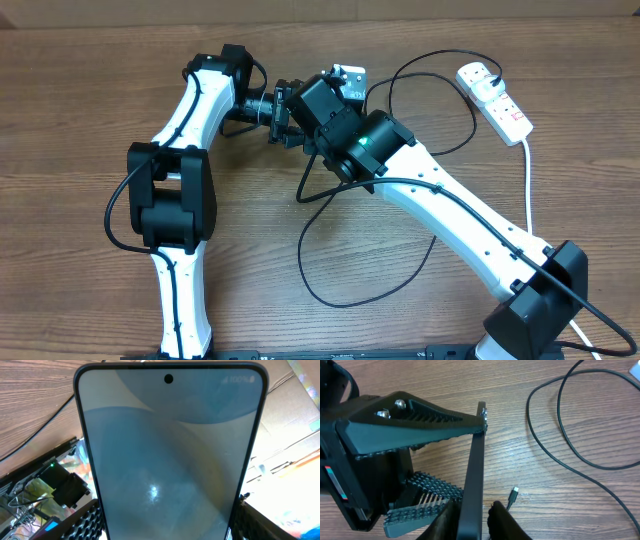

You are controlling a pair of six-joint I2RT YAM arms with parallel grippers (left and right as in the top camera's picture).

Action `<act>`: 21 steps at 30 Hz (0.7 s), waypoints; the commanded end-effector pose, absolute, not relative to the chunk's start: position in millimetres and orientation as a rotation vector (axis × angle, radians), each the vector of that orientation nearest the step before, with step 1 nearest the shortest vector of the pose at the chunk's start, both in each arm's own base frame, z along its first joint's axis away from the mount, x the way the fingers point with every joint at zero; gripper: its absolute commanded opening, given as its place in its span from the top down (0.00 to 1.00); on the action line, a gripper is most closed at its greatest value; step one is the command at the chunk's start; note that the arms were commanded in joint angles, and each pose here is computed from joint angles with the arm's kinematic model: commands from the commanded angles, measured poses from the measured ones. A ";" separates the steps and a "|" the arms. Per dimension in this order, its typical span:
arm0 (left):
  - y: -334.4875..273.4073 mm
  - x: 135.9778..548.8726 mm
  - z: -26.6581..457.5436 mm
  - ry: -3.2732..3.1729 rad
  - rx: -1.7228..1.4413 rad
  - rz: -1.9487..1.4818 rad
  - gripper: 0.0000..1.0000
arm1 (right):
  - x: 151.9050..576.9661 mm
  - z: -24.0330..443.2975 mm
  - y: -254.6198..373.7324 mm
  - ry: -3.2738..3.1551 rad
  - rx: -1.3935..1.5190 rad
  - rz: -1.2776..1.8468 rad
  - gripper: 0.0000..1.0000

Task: Plug charger to phone and switch on socket

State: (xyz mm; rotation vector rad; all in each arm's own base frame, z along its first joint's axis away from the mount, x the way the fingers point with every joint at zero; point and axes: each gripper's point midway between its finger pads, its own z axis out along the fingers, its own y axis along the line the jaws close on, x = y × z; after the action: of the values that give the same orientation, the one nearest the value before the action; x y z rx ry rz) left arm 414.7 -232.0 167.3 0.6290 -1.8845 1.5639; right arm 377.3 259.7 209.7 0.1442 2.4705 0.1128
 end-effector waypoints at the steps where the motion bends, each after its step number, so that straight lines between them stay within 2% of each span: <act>1: -236.7 417.6 177.8 -1.872 0.576 1.618 0.35 | 380.9 223.9 260.3 2.431 0.158 0.130 0.84; 12: -236.7 417.6 177.9 -1.872 0.576 1.618 0.35 | 380.9 224.0 261.0 2.430 0.209 0.154 0.96; 21: -236.7 417.6 177.9 -1.872 0.577 1.618 0.33 | 379.9 222.9 259.0 2.407 0.473 0.237 0.96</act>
State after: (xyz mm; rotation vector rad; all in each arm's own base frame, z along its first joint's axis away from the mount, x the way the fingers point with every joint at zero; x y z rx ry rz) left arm 414.2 -232.4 165.4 0.6314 -1.8952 1.5530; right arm 376.3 256.2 208.7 0.2677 2.4654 0.1312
